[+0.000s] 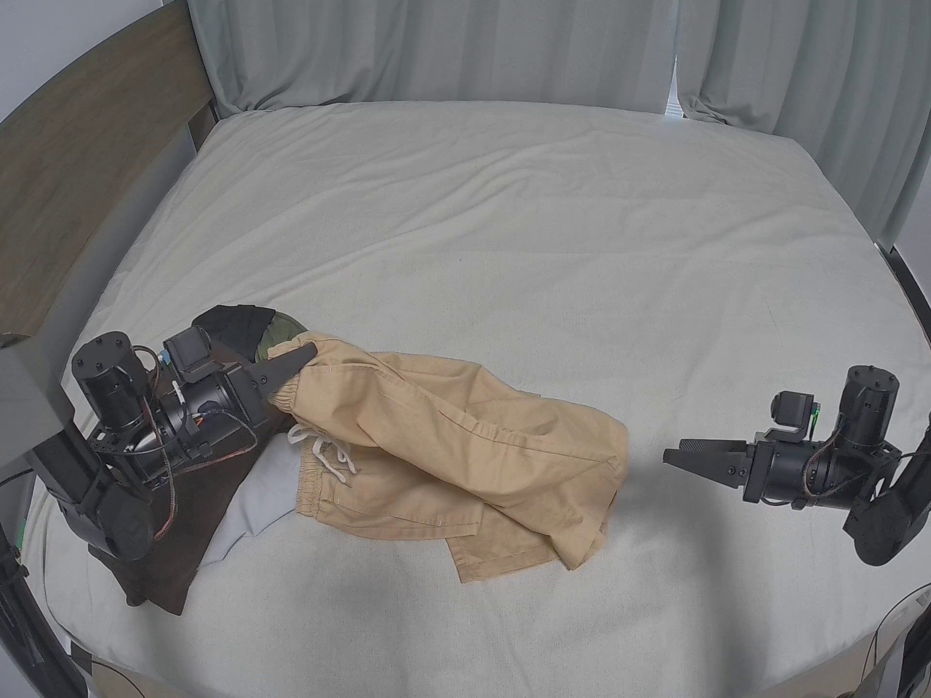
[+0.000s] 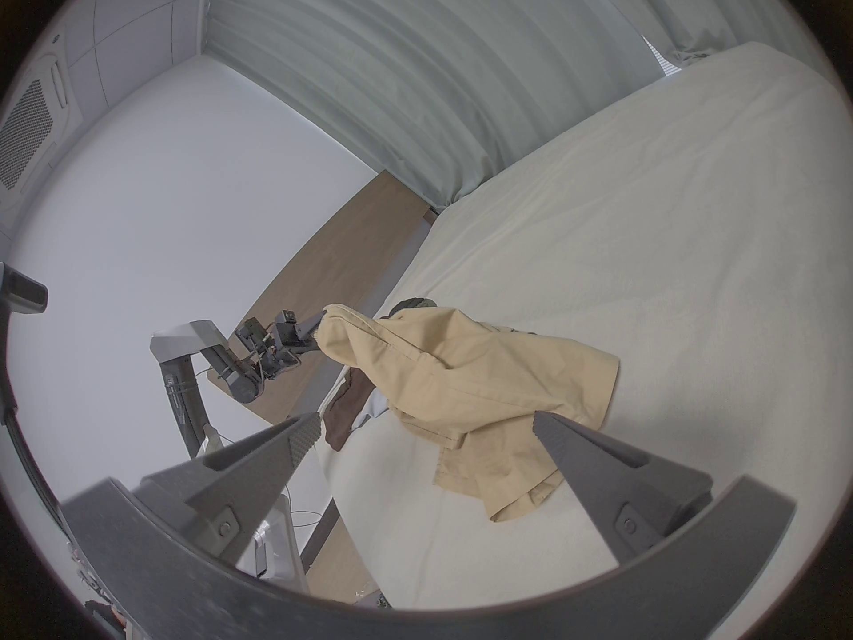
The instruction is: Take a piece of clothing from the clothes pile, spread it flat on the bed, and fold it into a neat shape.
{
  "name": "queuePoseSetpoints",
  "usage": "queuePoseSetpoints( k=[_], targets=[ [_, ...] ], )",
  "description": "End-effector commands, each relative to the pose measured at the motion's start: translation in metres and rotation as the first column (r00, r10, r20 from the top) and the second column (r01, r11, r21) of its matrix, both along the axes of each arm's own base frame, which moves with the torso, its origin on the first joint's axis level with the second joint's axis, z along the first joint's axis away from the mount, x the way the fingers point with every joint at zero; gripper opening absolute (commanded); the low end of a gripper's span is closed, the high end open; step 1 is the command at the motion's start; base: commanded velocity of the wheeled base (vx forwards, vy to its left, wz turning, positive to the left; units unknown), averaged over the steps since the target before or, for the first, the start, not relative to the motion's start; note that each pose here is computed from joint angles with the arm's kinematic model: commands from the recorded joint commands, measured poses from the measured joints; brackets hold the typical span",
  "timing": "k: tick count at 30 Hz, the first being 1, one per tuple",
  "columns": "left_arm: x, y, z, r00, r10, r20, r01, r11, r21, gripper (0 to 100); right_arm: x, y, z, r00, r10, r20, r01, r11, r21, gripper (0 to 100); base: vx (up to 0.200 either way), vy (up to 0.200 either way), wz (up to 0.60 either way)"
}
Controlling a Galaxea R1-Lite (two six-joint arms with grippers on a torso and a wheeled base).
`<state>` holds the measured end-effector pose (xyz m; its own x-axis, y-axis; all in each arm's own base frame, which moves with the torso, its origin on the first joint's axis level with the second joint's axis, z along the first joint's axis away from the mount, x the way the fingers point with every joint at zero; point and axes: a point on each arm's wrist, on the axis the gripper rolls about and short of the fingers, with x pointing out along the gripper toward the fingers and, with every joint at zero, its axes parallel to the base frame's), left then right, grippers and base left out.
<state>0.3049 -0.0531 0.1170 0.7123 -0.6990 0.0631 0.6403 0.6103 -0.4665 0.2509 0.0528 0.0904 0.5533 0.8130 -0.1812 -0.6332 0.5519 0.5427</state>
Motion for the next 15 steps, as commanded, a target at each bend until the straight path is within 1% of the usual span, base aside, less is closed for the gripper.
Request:
queuePoseSetpoints(
  k=[1,5,7,10,12,15],
  targets=[
    [0.0,0.002,0.001,1.0,0.007,0.003,-0.007,1.0,-0.001,0,0.009,0.001,-0.027,0.997,-0.003,-0.072,0.002,1.0,-0.011,100,0.0,0.0,0.0],
    [0.0,0.002,0.001,1.0,0.006,0.004,-0.006,1.0,-0.001,0,0.018,0.004,-0.045,0.997,-0.006,-0.079,0.005,1.0,-0.015,100,0.0,0.0,0.0],
    [0.0,0.003,0.001,1.0,0.009,0.006,-0.009,1.0,0.001,0,0.021,0.006,-0.051,0.997,-0.022,-0.076,0.021,1.0,-0.015,100,0.0,0.0,0.0],
    [0.0,0.004,0.001,1.0,0.011,0.005,-0.011,1.0,0.0,0,0.024,0.012,-0.057,0.995,-0.032,-0.095,0.034,0.999,0.017,100,0.0,0.0,0.0],
    [0.0,0.004,0.002,1.0,0.011,0.008,-0.011,1.0,-0.001,0,0.026,0.015,-0.061,0.991,-0.035,-0.132,0.04,0.999,0.034,100,0.0,0.0,0.0],
    [0.001,0.004,0.003,1.0,0.012,0.011,-0.012,1.0,-0.001,0,0.029,0.018,-0.064,0.989,-0.032,-0.142,0.038,0.999,0.036,100,0.0,0.0,0.0]
  ],
)
